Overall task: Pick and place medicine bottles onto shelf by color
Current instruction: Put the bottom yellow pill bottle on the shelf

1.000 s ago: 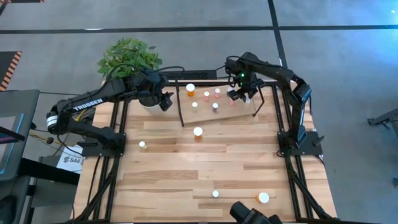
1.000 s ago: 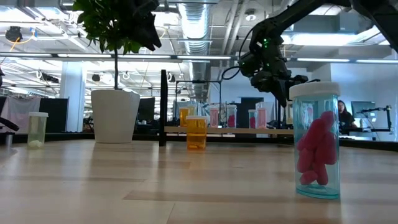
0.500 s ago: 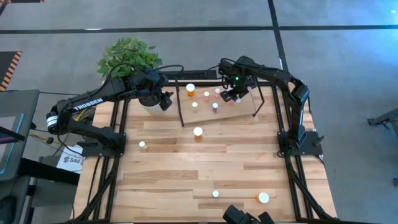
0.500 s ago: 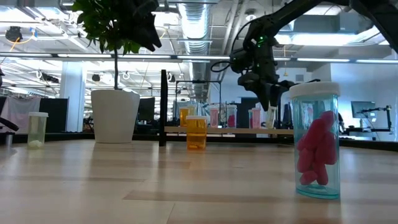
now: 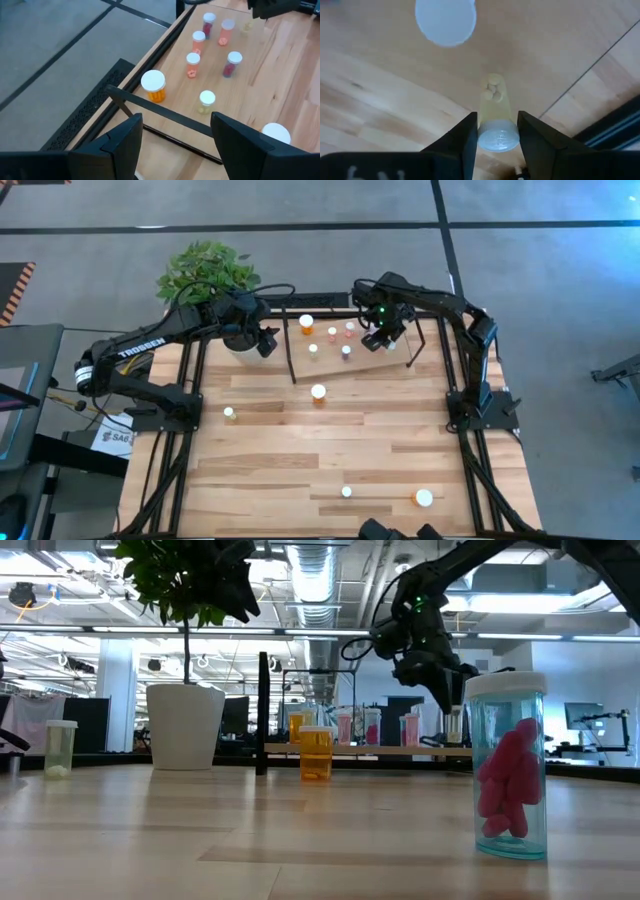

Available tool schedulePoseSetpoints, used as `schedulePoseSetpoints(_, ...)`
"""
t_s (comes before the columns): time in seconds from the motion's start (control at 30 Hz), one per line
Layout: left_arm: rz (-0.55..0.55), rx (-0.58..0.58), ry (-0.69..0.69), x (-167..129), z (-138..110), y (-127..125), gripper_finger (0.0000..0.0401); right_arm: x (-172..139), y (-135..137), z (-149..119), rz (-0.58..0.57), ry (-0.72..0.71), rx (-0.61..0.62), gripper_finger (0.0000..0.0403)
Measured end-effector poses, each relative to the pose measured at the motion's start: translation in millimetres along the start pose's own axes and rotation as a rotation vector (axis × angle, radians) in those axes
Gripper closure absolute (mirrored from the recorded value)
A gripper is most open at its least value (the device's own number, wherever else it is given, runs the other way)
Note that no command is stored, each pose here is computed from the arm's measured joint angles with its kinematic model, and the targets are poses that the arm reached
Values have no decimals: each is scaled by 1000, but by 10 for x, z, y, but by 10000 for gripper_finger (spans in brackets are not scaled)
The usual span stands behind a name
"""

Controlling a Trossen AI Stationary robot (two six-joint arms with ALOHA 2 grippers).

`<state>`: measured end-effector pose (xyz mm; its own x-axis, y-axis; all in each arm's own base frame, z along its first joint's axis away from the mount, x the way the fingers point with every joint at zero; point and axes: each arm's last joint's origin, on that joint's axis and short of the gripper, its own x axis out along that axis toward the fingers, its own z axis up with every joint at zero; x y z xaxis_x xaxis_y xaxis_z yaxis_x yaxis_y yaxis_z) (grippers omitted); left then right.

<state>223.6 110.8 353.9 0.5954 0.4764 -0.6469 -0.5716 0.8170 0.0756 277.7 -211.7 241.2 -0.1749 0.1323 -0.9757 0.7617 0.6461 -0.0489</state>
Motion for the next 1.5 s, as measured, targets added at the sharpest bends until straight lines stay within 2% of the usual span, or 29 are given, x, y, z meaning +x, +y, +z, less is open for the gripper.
schedulePoseSetpoints(0.17,-1,-12,0,0,0,-1,177,-1,131,-28,-20,-9,-95,246)
schedulePoseSetpoints(0.37,-4,-14,0,-2,-1,-14,177,-2,304,-39,-123,-66,-263,249)
schedulePoseSetpoints(0.67,-22,-3,-1,-12,-4,-69,177,-3,449,-44,-159,-102,-503,251)
schedulePoseSetpoints(0.87,-26,-11,5,-15,-12,-85,177,-4,445,-46,-162,-96,-537,251)
schedulePoseSetpoints(1.13,-26,-22,12,-15,-18,-84,177,-9,396,-27,-218,-89,-653,252)
schedulePoseSetpoints(1.5,-26,-22,15,-15,-21,-84,177,-14,266,20,-233,-85,-679,253)
